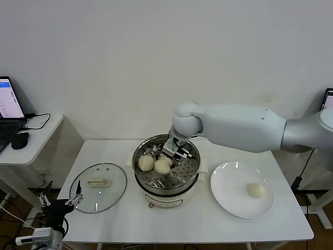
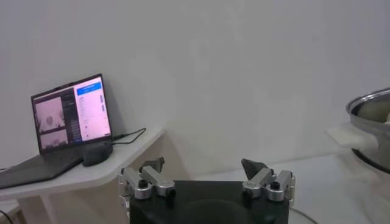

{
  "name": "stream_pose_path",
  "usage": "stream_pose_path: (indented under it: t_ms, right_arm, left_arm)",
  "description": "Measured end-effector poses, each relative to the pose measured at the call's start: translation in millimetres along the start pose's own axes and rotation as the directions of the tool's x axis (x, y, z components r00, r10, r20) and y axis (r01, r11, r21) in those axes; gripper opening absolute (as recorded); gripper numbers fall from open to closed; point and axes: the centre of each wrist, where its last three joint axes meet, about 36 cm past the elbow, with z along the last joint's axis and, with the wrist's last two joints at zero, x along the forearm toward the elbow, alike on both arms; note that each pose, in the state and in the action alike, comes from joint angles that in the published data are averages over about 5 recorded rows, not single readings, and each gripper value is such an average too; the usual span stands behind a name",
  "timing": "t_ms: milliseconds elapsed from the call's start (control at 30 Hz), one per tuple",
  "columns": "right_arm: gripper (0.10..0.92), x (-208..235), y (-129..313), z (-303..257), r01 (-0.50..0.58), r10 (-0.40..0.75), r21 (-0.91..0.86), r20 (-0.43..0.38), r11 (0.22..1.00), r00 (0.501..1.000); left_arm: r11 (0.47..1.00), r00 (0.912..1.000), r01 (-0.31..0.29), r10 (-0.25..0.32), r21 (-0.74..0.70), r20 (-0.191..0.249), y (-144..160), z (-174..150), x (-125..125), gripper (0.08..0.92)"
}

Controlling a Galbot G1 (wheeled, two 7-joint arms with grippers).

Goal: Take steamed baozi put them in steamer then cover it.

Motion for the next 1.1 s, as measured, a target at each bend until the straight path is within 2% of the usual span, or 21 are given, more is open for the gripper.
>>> stream_pose_path:
  t_ms: [333,600,733,900,1100]
  right_arm:
    - [0.662,-16.2,-1.5,-11.0,0.033,-0.034,0.091,0.009,0.995,0.999]
    - [0.799,-11.2,-2.2,-12.0,0.016,-0.017,0.116,0.007,0.993,1.000]
    - [0.821,0.2,-1.2,-8.4,-0.003,0.004,0.105,-0.003,0.994,1.000]
    - [0.823,24.8,8.4,0.7,-0.023,0.023,0.027,-0.024,0.999,0.999]
    - [0.823,62.9,38.8,17.9,-0.068,0.049,-0.221,-0.091,0.973,0.995]
  left_arm:
    - [1.000,1.0000,0.003,-0.003,0.007,-0.002,-1.1,1.7,0.4,0.823]
    - [1.000,1.0000,0.006,-0.006,0.009,-0.003,-1.0,2.0,1.2,0.823]
    - [1.000,1.0000,0.007,-0.007,0.005,0.000,0.5,1.2,0.7,0.823]
    - [1.000,1.0000,0.005,-0.005,0.001,0.003,2.2,-0.1,0.3,0.823]
    - [1.000,0.9999,0.001,-0.001,-0.005,0.015,4.3,-4.0,-1.0,0.823]
